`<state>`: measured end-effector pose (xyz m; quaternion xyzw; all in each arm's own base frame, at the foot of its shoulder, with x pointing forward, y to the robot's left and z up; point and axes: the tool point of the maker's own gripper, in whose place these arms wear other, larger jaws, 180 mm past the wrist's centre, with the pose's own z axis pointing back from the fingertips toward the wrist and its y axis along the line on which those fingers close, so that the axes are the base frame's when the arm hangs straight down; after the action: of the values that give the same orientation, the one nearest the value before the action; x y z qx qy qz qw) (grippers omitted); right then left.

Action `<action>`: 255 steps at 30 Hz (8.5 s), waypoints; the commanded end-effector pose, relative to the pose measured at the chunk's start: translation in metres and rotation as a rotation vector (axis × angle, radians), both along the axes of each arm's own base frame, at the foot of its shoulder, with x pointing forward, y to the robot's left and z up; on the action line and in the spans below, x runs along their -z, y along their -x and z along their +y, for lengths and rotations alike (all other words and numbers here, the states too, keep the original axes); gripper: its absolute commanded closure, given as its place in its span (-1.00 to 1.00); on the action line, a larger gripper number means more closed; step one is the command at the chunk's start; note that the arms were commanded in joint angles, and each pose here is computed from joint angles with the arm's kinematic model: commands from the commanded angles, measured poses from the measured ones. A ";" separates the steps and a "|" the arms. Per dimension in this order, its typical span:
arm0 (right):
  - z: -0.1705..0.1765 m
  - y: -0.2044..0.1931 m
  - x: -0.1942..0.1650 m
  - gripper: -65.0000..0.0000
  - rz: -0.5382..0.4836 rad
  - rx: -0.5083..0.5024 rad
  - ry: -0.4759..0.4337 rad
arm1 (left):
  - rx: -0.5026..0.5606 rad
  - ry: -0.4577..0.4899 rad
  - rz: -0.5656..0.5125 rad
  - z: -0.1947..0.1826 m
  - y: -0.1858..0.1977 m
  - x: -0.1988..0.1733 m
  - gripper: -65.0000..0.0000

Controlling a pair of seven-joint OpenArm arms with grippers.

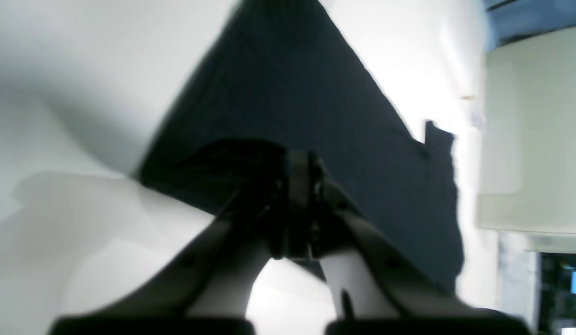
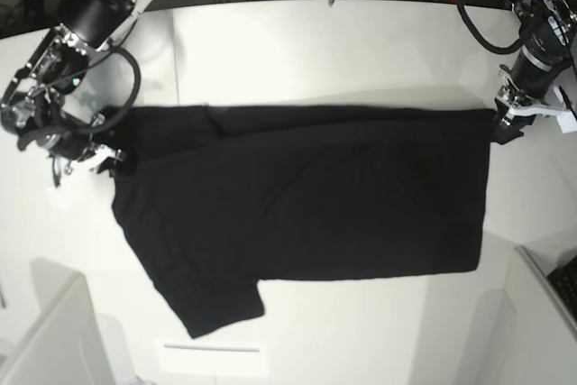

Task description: Fold the T-shirt properly

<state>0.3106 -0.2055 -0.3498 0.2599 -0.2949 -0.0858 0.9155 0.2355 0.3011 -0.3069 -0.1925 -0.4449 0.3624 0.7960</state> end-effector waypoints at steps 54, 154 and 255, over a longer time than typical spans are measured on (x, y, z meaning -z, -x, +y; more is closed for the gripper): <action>-0.041 0.071 -0.002 -0.16 -0.077 0.422 -0.018 | -0.214 -0.045 0.006 0.049 0.040 0.005 -1.00; -0.102 0.180 0.027 0.09 0.126 0.701 0.053 | -0.264 -0.245 0.284 0.084 0.140 0.033 -1.00; 0.023 -0.125 0.096 0.52 0.059 -0.113 0.299 | -0.036 -0.358 0.242 0.133 -0.029 0.022 0.73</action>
<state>0.4398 -0.1790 -0.4429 0.1466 -0.2837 -0.0056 0.9476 0.2535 0.4263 -0.3496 -0.0016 -0.3771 0.3225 0.8682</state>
